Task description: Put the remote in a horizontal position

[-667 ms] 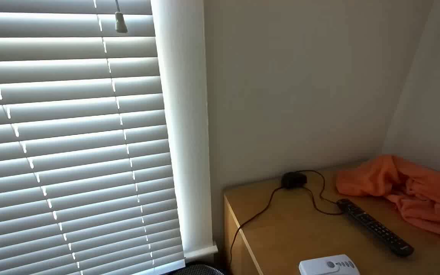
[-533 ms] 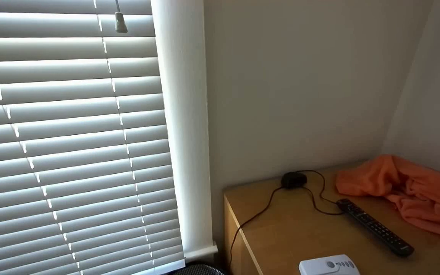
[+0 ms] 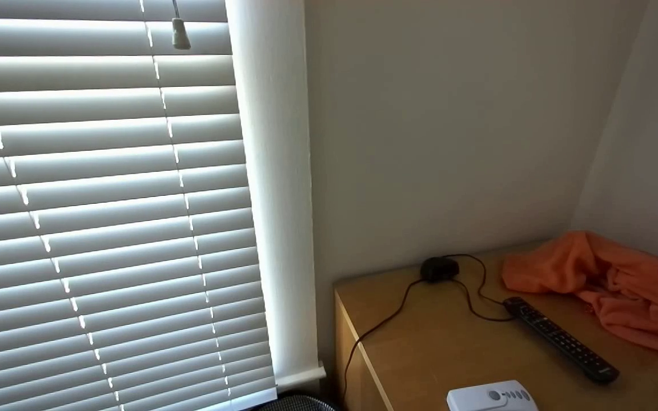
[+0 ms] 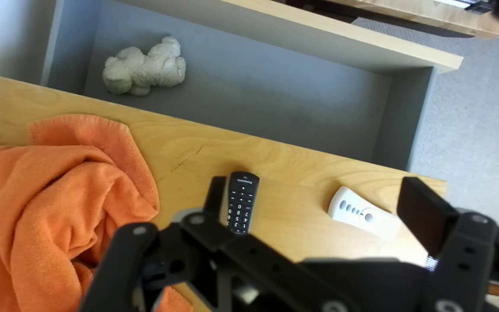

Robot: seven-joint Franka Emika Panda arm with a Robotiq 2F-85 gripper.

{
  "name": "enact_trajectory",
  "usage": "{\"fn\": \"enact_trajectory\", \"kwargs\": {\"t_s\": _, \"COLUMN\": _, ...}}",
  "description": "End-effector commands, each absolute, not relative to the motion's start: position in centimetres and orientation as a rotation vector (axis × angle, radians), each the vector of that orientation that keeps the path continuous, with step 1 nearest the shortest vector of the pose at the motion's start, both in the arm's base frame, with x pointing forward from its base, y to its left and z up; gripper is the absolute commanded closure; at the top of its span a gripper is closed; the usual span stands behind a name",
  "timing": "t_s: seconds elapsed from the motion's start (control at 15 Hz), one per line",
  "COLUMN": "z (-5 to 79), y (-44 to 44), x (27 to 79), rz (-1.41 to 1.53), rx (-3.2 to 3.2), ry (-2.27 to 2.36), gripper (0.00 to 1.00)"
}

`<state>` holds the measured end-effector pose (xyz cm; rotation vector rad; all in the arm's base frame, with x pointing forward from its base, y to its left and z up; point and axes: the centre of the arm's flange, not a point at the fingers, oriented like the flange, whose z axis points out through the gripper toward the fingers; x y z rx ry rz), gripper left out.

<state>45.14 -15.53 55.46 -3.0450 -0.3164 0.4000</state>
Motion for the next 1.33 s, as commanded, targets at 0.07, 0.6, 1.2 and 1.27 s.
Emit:
{"fn": "enact_trajectory", "kwargs": {"t_s": 0.07, "z": 50.2, "y": -14.4, "x": 48.2, "rz": 0.593, "rx": -3.025, "ry": -0.464, "gripper": 0.0}}
{"fn": "enact_trajectory", "kwargs": {"t_s": 0.6, "z": 37.4, "y": -13.0, "x": 53.2, "rz": 0.37, "rx": -3.05, "ry": -0.164, "gripper": 0.0}}
{"fn": "enact_trajectory", "kwargs": {"t_s": 1.2, "z": 34.6, "y": -14.0, "x": 55.0, "rz": 0.222, "rx": -3.055, "ry": -0.021, "gripper": 0.0}}
{"fn": "enact_trajectory", "kwargs": {"t_s": 1.27, "z": 34.8, "y": -13.9, "x": 55.1, "rz": 0.217, "rx": -3.056, "ry": -0.023, "gripper": 0.0}}
